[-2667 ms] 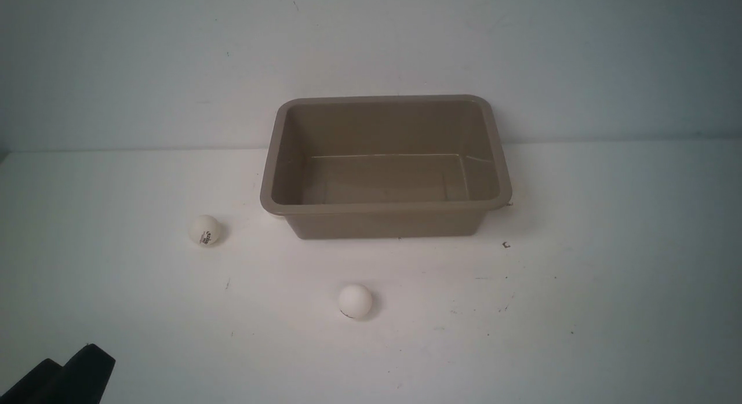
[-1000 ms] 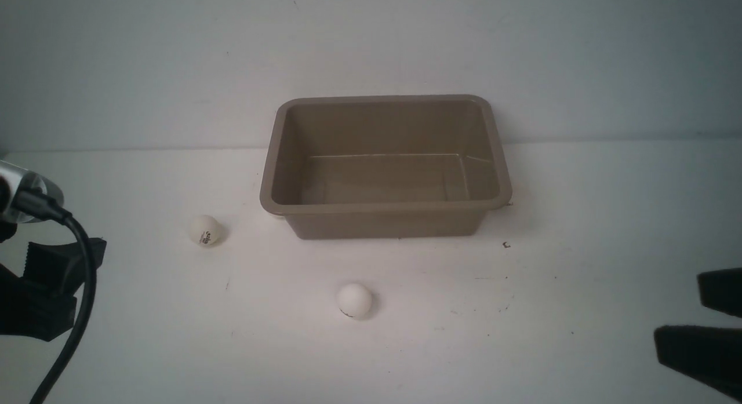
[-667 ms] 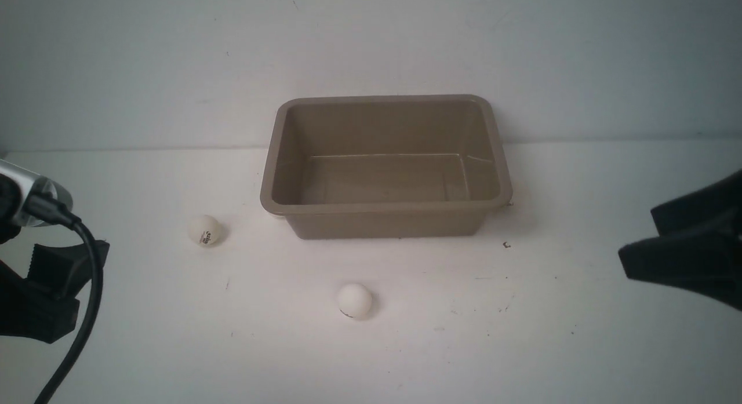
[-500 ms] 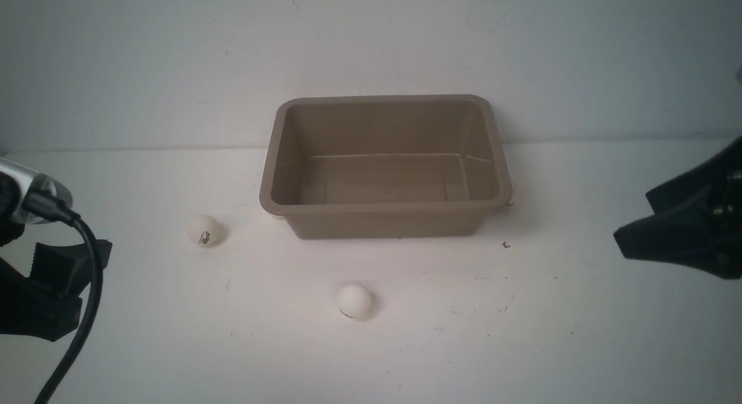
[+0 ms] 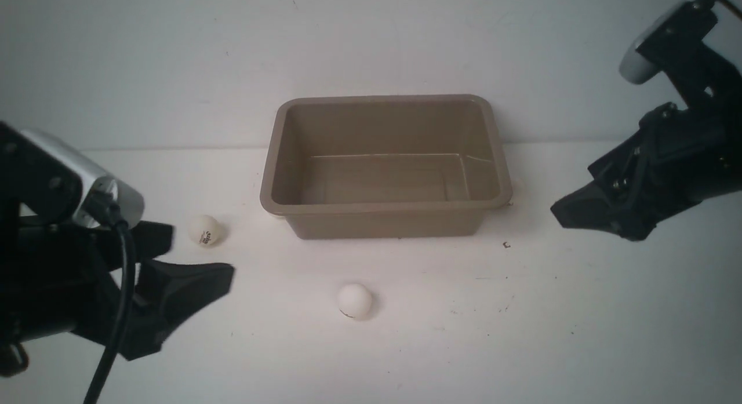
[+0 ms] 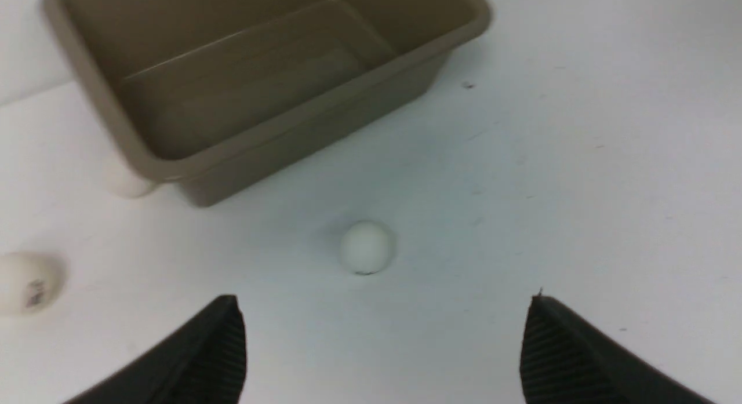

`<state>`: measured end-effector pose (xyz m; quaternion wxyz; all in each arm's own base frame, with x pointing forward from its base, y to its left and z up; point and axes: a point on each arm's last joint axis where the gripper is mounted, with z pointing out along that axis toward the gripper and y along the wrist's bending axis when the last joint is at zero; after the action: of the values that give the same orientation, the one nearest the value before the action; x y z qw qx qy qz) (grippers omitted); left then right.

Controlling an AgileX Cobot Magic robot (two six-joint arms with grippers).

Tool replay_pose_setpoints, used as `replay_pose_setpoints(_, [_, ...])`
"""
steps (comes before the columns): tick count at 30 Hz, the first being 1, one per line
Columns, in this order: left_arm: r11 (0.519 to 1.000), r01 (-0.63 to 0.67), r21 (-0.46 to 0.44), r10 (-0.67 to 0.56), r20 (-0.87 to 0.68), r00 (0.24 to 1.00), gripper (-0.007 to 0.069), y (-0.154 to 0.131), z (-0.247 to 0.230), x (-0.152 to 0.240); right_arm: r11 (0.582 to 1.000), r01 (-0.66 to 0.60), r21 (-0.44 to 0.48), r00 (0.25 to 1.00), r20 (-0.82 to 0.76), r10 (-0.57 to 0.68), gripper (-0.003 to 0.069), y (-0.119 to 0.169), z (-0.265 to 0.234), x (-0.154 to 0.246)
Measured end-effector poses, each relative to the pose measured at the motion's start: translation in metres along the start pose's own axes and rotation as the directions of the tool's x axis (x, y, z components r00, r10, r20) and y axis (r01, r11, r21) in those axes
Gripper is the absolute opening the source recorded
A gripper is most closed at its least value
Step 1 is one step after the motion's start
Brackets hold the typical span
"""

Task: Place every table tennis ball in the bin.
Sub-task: Use the left arm to clamp the table tennis ball closest to it

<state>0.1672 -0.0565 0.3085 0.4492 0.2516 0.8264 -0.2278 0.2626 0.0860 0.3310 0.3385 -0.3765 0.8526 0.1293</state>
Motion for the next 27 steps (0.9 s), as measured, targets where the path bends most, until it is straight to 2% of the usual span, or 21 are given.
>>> replay_pose_setpoints(2, [0.998, 0.018, 0.062, -0.017, -0.01, 1.0, 0.0573, 0.006, 0.015, 0.0, 1.0, 0.002, 0.012, 1.0, 0.006, -0.002, 0.0513, -0.001, 0.0, -0.001])
replay_pose_setpoints(5, [0.997, 0.018, 0.075, -0.014, -0.051, 0.999, 0.0573, 0.013, 0.031, 0.005, 1.0, 0.004, 0.022, 1.0, 0.011, -0.004, 0.0513, -0.002, 0.0, -0.001])
replay_pose_setpoints(12, [0.999, 0.047, -0.024, -0.051, -0.181, 0.982, 0.0573, 0.043, 0.082, 0.024, 1.0, 0.006, 0.028, 1.0, 0.015, -0.007, 0.0513, -0.002, 0.0, -0.002])
replay_pose_setpoints(16, [0.999, 0.04, 0.008, -0.037, -0.248, 0.968, 0.0573, 0.042, 0.111, 0.032, 0.999, 0.005, 0.032, 1.0, 0.019, -0.006, 0.0513, -0.003, 0.0, -0.002])
replay_pose_setpoints(21, [0.998, 0.024, 0.052, -0.009, -0.274, 0.962, 0.0573, 0.027, 0.153, 0.03, 0.999, 0.004, 0.046, 0.999, 0.031, -0.005, 0.0513, -0.004, 0.0, -0.003])
replay_pose_setpoints(27, [0.997, 0.072, 0.035, -0.059, -0.278, 0.959, 0.0573, 0.023, 0.18, 0.028, 0.999, -0.007, 0.046, 0.999, 0.032, 0.005, 0.0513, -0.004, 0.0, -0.003])
